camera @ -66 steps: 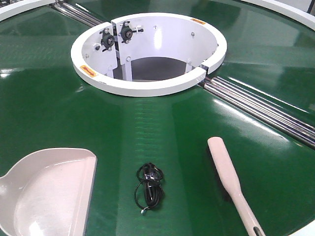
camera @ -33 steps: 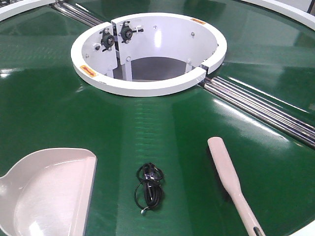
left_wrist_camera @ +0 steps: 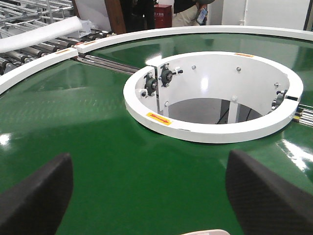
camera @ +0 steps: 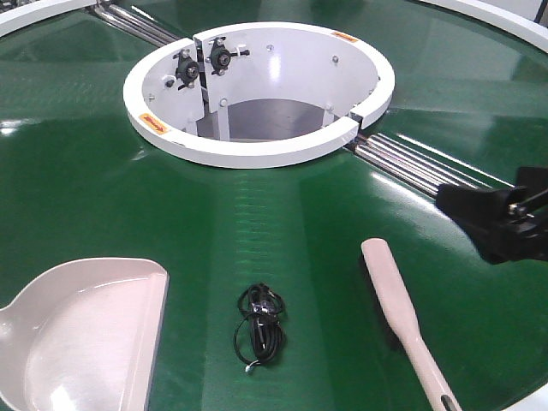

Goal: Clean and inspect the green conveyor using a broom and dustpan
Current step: 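Reach the right gripper down and grasp the pink brush handle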

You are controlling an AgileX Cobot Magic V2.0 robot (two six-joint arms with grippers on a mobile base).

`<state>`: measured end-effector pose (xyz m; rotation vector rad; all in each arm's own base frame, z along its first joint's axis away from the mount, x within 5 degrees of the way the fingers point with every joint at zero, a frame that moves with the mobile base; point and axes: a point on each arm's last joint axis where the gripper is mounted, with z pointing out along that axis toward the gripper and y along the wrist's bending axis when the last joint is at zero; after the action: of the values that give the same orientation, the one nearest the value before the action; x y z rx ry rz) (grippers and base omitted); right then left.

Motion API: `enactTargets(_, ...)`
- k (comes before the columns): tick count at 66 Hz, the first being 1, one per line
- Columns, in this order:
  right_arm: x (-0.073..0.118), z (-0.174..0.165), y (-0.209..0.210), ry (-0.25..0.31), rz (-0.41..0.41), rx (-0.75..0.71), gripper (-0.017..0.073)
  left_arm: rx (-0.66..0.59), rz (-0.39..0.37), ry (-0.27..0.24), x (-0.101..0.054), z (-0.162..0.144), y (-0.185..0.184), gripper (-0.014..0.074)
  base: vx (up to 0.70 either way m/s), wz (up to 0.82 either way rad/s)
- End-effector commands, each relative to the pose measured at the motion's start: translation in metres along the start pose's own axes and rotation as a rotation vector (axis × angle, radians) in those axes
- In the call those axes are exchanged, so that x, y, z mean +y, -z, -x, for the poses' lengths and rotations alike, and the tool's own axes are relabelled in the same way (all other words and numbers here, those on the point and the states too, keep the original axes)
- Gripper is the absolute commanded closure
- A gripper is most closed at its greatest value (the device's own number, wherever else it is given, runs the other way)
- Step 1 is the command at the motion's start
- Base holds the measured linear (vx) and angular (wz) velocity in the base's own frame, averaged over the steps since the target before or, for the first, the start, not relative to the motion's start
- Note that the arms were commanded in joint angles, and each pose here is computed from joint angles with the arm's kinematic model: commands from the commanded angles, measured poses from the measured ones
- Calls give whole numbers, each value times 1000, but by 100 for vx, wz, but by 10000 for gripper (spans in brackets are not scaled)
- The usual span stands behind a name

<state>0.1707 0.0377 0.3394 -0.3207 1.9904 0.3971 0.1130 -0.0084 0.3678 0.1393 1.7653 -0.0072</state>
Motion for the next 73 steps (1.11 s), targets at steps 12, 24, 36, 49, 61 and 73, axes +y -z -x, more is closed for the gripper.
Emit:
enactTargets(12, -17, 19, -27, -57, -28, 161, -101, -101, 2, 11, 1, 16, 3, 25, 0, 0)
enactTargets(24, -36, 15, -54, -95, -80, 388, -86, -101, 2, 11, 1, 16, 3, 25, 0, 0)
enactTargets(36, -29, 13, -84, -81, -21, 494, -66, -101, 2, 13, 1, 16, 3, 25, 0, 0)
enactTargets(49, -7, 9, -117, -16, -114, 613, -55, -101, -6, 32, 0, 16, 3, 25, 0, 0)
enactTargets(61, -11, 7, -144, -35, -165, 765, -50, -98, -6, 32, 0, 16, 3, 25, 0, 0)
enactTargets(73, -15, 3, -170, -48, -162, 841, -41, -98, -6, 32, 0, 16, 3, 25, 0, 0)
